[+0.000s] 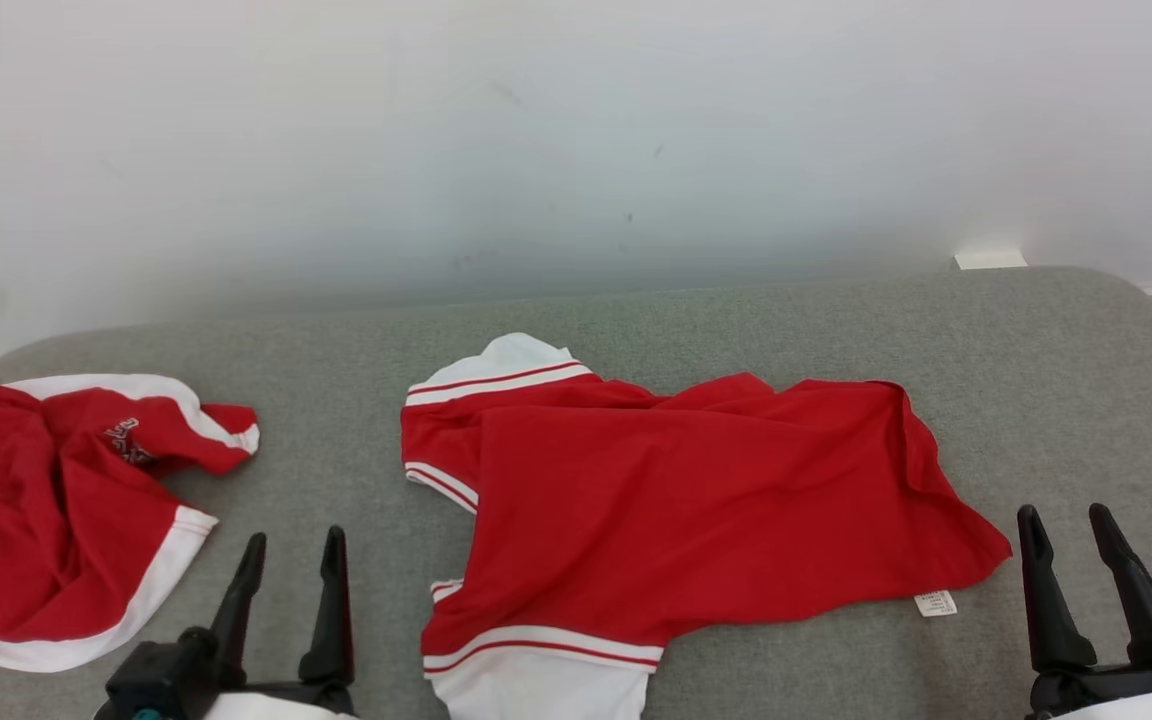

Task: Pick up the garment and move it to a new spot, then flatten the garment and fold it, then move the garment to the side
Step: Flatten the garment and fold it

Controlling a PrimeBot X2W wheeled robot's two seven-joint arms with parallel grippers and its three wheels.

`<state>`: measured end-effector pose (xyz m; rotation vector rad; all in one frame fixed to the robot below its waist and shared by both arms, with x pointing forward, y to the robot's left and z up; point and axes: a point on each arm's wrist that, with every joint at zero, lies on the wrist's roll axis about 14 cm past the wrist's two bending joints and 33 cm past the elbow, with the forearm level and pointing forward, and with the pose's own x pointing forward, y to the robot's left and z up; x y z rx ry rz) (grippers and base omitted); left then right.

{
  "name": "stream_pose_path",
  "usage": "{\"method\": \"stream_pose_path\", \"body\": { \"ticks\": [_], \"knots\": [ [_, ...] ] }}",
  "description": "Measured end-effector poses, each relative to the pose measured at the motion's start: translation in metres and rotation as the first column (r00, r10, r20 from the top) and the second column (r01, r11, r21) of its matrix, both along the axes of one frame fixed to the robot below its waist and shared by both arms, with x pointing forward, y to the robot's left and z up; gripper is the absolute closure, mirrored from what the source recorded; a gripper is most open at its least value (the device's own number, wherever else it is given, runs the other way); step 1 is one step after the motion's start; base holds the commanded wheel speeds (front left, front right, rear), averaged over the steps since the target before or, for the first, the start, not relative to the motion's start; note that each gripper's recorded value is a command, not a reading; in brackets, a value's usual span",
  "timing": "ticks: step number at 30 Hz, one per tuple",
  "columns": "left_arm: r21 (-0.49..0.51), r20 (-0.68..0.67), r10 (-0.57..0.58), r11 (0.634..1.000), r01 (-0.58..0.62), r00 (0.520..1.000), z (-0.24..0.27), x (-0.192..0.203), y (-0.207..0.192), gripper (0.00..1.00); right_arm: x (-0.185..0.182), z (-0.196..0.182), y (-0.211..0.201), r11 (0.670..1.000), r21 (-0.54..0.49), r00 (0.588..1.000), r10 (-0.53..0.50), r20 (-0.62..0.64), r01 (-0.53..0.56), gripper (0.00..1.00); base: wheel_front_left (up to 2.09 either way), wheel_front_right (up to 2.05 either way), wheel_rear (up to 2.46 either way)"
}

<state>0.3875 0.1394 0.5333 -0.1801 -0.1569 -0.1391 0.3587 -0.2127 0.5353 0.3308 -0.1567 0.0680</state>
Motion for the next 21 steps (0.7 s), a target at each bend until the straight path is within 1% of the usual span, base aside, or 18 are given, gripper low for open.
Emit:
{"method": "stream_pose_path", "body": {
  "ticks": [10, 21],
  "knots": [
    [-0.006, -0.012, -0.005, 1.0, 0.005, 1.0, -0.003, -0.001, -0.003, 0.0, 0.0, 0.006, 0.011, 1.0, -0.016, 1.0, 0.022, 0.022, -0.022, 0.0, 0.0, 0.0, 0.0],
    [-0.015, -0.019, -0.004, 1.0, 0.004, 1.0, -0.005, -0.003, -0.003, 0.0, 0.004, 0.002, 0.003, 0.999, -0.039, 1.0, 0.013, 0.009, -0.012, 0.0, 0.0, 0.0, 0.0]
  ]
}}
